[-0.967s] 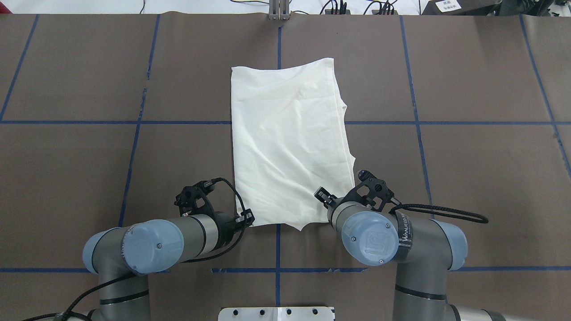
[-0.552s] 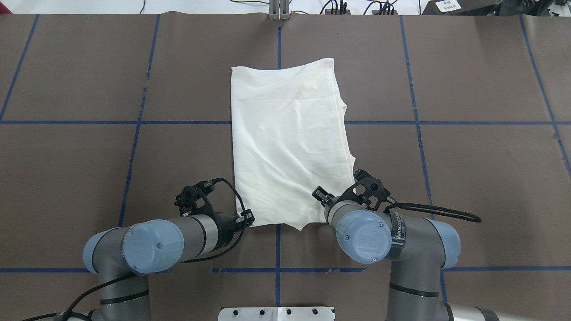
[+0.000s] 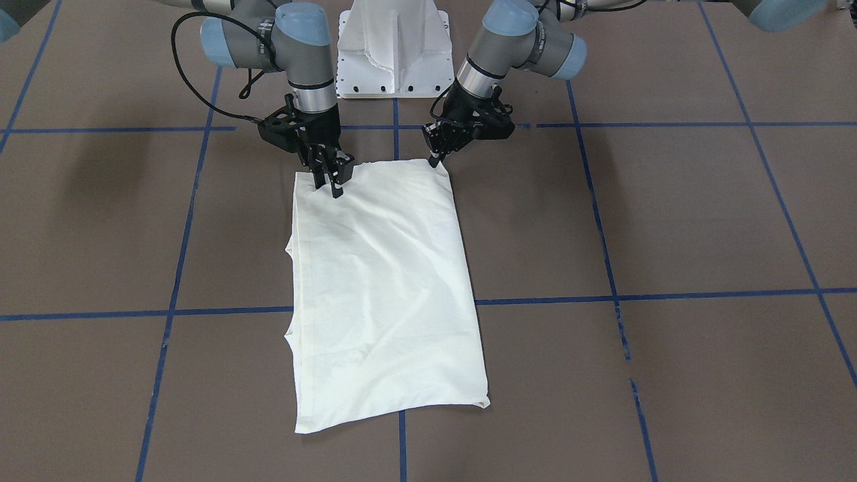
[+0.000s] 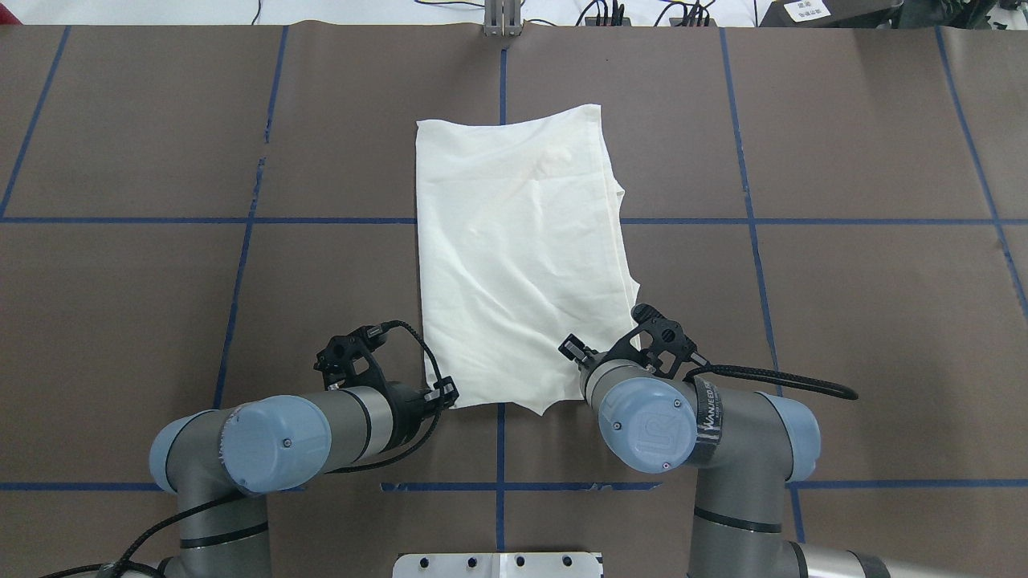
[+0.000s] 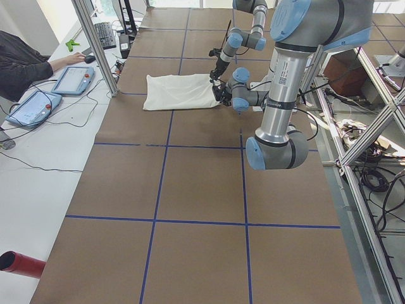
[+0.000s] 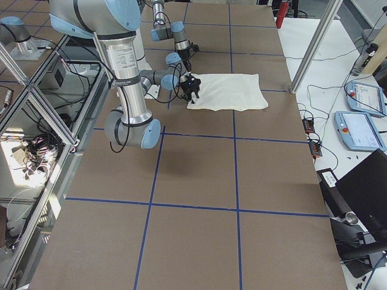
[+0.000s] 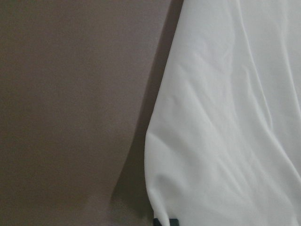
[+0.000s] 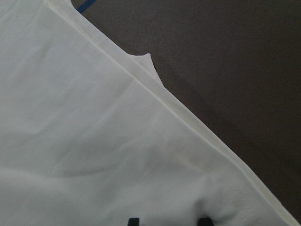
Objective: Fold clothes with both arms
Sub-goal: 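Close both grippers on the shirt corners nearest the robot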
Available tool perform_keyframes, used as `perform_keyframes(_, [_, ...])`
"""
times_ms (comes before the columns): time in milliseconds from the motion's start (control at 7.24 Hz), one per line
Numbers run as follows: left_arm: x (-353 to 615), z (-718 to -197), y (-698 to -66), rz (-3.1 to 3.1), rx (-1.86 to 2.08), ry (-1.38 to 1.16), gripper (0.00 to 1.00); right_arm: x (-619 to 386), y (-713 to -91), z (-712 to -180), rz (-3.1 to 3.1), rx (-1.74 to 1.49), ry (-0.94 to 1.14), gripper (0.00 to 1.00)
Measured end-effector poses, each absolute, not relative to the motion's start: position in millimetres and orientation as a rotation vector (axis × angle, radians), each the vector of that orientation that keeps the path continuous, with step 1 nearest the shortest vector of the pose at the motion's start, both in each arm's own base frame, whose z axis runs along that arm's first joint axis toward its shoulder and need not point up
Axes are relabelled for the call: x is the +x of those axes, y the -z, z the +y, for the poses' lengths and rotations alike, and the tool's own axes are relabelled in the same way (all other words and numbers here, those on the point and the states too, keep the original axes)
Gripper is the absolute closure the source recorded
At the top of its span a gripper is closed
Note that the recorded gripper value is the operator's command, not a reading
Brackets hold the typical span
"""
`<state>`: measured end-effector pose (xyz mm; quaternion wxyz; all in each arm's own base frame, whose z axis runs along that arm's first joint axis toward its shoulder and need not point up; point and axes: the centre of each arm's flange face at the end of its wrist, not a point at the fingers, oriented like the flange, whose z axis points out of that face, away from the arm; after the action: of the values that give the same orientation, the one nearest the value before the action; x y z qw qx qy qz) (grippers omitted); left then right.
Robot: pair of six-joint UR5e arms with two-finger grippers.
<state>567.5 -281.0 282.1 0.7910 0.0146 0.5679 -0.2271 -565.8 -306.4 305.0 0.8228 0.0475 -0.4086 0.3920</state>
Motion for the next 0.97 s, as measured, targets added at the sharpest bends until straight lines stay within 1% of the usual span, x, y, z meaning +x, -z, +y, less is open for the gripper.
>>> perform_keyframes(138, [567.4,-281.0,-281.9,1.223,0.032,0.489,1.0,-567.2,-305.7,-307.3,-0.865,0.107,-0.825,0.47])
perform_keyframes(276, [567.4,-281.1,-282.0,1.223,0.032,0.489,1.0,-567.2,-306.0,-307.6,-0.862,0.112,-0.814,0.65])
perform_keyframes(414, [567.5,-281.1,-282.1,1.222,0.032,0.489,1.0,-567.5,-306.2,-308.3,-0.86,0.116,-0.808,1.0])
perform_keyframes(967, [567.6,-281.1,-282.3,1.223,0.032,0.489,1.0,-567.0,-306.0,-310.6,-0.859,0.123,-0.797,1.0])
